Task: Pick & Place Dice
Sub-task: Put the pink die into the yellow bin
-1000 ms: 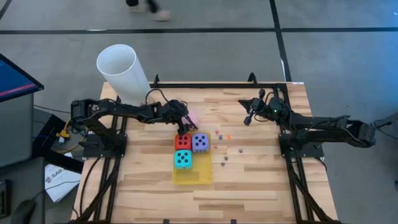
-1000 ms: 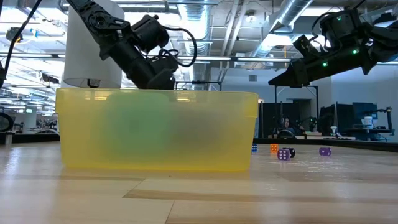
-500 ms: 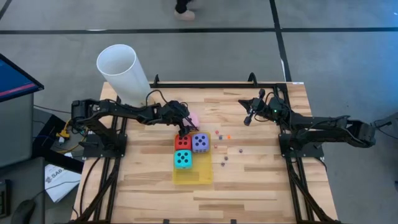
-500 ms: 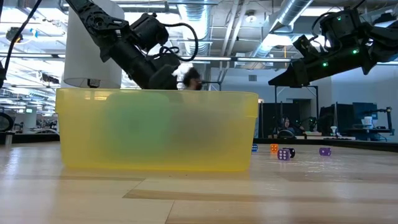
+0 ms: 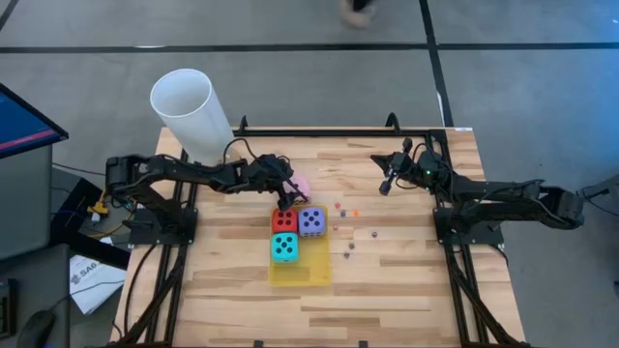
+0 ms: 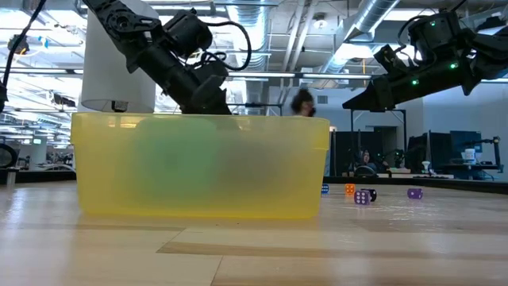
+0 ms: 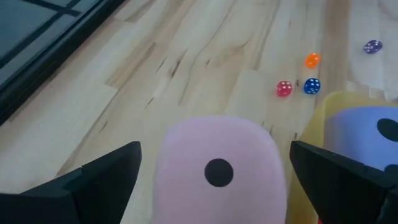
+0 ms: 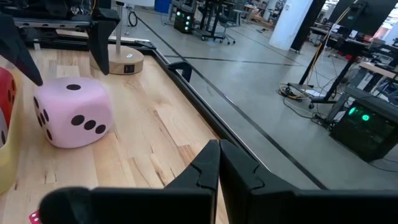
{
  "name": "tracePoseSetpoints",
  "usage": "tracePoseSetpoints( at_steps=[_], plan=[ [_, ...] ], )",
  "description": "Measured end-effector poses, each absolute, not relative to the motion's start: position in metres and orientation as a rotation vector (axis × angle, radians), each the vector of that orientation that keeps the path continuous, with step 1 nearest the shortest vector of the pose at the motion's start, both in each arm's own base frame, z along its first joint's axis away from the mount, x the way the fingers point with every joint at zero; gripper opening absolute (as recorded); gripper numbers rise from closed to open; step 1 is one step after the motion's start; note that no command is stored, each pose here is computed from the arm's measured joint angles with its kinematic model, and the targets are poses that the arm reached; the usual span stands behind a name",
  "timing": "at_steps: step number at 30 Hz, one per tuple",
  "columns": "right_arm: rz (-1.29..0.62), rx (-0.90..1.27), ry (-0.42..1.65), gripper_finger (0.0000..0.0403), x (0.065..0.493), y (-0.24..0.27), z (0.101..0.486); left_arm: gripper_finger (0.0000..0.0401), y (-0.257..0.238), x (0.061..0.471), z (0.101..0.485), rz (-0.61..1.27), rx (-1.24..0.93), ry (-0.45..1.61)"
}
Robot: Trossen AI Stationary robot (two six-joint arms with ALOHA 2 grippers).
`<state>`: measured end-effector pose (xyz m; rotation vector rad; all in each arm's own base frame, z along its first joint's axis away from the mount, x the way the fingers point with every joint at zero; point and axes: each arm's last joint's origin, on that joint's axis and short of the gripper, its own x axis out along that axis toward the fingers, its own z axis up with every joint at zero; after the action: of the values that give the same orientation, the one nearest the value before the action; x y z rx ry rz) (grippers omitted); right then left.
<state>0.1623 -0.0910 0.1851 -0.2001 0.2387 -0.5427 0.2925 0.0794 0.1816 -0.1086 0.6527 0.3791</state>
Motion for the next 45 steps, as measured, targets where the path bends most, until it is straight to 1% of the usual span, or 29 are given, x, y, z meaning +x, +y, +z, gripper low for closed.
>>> tracePoseSetpoints(
  at_steps=[22,32,40,45],
  plan=[
    [-0.542,-0.2,0.239,0.0006,0.162,-0.091,0.185,0.04,0.077,0.299,0.158,0.385,-0.133,0.737],
    [-0.543,-0.2,0.239,0.0006,0.162,-0.091,0.185,0.0399,0.077,0.299,0.157,0.384,-0.133,0.744],
    [-0.542,-0.2,0.239,0.0006,0.162,-0.091,0.185,0.038,0.077,0.299,0.157,0.372,-0.137,0.742],
    [-0.543,-0.2,0.239,0.0006,0.162,-0.091,0.185,0.0384,0.077,0.299,0.158,0.369,-0.138,0.731]
  ],
)
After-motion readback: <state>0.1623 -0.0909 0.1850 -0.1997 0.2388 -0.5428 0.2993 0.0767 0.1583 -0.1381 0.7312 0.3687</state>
